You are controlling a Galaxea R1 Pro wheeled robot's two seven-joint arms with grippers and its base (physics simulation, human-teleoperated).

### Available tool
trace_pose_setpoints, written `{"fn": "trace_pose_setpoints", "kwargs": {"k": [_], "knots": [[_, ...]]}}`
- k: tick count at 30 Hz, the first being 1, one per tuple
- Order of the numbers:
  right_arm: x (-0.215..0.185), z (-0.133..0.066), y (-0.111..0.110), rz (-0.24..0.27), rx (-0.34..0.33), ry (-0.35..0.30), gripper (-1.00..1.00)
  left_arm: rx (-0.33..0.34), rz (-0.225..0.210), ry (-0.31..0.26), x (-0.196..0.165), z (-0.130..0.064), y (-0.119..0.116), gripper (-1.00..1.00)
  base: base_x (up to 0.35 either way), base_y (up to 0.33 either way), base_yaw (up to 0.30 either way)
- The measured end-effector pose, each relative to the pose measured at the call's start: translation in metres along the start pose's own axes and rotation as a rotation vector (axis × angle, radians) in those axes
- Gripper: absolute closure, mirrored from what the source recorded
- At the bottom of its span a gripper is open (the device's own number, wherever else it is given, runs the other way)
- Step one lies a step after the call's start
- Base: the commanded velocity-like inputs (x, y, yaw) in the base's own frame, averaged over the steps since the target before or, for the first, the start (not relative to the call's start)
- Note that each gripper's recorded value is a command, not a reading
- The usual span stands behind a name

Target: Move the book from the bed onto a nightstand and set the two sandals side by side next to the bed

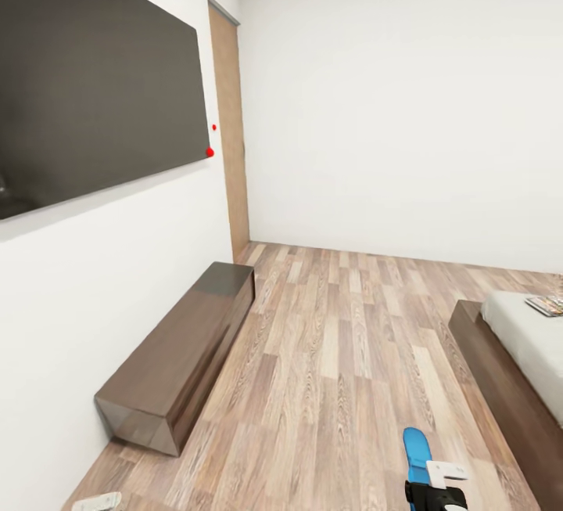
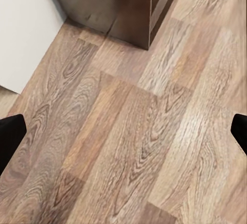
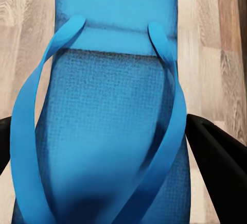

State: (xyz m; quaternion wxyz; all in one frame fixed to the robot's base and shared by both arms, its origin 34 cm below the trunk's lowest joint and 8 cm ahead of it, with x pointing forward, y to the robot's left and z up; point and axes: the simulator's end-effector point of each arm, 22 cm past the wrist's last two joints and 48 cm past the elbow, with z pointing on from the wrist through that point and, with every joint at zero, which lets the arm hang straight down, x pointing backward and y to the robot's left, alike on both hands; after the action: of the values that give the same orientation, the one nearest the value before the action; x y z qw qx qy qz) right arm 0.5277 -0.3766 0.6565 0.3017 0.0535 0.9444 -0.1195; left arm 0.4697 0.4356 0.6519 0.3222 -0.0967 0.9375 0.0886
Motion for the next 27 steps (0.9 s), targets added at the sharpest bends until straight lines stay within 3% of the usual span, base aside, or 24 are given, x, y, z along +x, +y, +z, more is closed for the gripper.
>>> {"fn": "trace_pose_setpoints", "kwargs": {"k": [7,18,27], "knots": [[0.0001,-0.0001,0.0005,0.001,-0.001,0.0,1.0,0.0,0.004,-0.044,-0.0094,-0.0002,-0.0003,-1.0,0.0,0.0,-0.264],[0.0006,-0.0001,0.0008,0.0,-0.001,0.001,1.0,0.001,0.005,-0.048,-0.0099,-0.0004,-0.0004,-1.0,0.0,0.006,-0.273],[0.0006,0.0,0.0001,0.0,0.0,0.001,1.0,0.0,0.005,-0.049,-0.0101,-0.0005,-0.0001,-1.0,0.0,0.121,-0.273]]}}
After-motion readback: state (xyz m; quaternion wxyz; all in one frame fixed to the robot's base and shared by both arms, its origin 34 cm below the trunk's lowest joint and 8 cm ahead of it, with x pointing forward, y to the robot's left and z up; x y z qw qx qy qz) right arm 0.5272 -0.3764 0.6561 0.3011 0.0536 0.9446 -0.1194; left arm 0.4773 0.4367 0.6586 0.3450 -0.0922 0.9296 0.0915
